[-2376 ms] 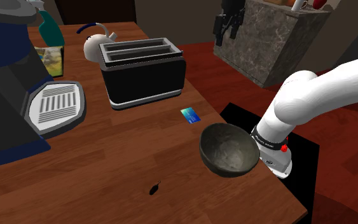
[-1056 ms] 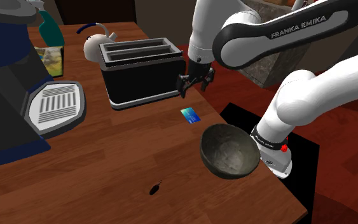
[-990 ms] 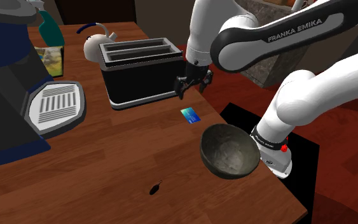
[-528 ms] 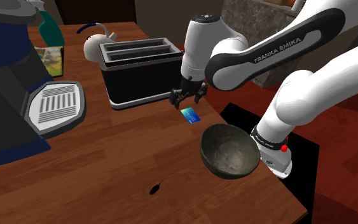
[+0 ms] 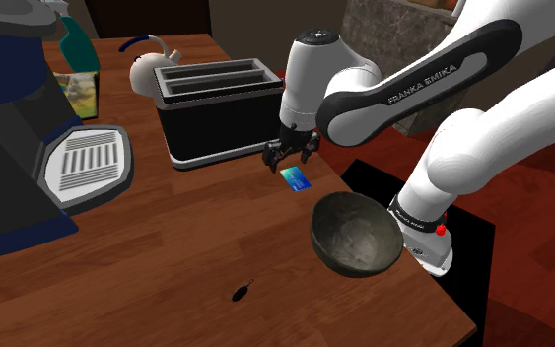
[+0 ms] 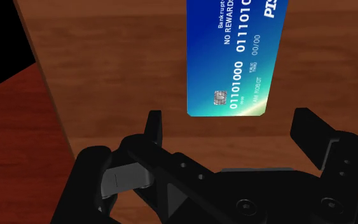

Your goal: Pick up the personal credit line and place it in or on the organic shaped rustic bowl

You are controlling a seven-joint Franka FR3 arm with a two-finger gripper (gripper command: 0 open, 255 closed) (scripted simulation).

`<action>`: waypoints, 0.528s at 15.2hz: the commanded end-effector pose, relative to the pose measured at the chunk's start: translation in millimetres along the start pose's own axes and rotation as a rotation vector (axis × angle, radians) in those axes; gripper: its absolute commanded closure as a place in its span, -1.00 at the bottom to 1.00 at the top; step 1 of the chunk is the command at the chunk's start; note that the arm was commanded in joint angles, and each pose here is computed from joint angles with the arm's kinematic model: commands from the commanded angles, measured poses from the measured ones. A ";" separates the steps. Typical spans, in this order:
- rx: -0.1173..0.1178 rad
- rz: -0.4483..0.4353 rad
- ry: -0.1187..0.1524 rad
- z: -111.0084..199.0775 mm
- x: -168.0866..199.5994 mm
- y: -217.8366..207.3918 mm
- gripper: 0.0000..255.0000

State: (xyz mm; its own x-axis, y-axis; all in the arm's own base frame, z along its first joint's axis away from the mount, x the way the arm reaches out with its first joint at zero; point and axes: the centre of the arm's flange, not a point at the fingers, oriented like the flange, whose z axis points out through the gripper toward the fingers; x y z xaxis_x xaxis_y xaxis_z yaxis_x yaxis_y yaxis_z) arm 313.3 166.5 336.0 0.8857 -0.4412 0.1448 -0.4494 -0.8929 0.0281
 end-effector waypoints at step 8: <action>0.000 0.000 0.000 -0.7 0.1 -0.6 1.00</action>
State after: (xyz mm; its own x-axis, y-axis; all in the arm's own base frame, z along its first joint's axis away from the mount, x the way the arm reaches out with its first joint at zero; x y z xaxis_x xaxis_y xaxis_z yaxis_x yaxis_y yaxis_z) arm 314.3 167.6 337.9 0.8855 -0.4407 0.1475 -0.4488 -0.8933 0.0252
